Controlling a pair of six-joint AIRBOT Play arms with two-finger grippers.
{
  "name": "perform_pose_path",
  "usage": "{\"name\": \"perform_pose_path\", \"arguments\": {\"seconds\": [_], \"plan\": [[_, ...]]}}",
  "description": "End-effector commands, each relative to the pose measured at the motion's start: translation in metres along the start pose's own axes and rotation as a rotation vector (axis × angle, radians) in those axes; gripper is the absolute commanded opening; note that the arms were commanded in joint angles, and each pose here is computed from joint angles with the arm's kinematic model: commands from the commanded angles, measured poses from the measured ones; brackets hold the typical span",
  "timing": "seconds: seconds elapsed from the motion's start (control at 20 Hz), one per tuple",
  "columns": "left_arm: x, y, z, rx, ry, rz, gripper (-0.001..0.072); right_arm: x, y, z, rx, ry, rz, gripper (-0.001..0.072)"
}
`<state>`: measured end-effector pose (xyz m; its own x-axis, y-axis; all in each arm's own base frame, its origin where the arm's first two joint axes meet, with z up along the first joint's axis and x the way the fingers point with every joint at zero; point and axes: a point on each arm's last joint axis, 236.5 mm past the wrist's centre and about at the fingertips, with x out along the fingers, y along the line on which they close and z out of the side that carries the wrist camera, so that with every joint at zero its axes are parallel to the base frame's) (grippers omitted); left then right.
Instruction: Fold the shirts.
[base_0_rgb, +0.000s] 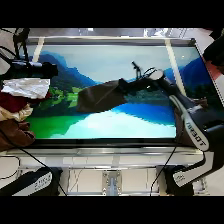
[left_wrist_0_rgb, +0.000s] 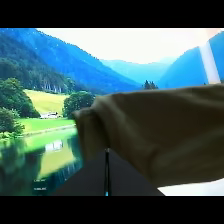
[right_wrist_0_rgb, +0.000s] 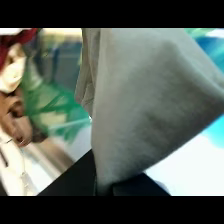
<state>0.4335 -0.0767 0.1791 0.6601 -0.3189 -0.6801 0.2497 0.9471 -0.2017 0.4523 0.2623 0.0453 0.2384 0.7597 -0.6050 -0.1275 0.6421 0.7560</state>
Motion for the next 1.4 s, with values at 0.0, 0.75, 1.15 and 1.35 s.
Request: {"name": "perform_pose_path", "arguments": {"seconds": [0.0, 0.75, 1.15, 1.35], "plan": [[0.000, 0.000, 0.000, -0.001, 0.000, 0.000, 0.0010, -0.113, -0.051, 0.030, -0.012, -0.117, -0.247, 0.0016], [0.000, -0.001, -0.003, -0.001, 0.014, -0.004, 0.0009, -0.417, -0.224, -0.175, 0.554, -0.433, -0.780, 0.0016], [0.000, -0.002, -0.007, -0.002, 0.028, -0.010, 0.0009, -0.313, -0.228, -0.268, 0.779, -0.151, -0.571, 0.0503], [0.000, -0.002, -0.007, -0.003, 0.029, -0.010, 0.0010, -0.404, -0.168, -0.209, 0.630, -0.373, -0.720, 0.0503]]}}
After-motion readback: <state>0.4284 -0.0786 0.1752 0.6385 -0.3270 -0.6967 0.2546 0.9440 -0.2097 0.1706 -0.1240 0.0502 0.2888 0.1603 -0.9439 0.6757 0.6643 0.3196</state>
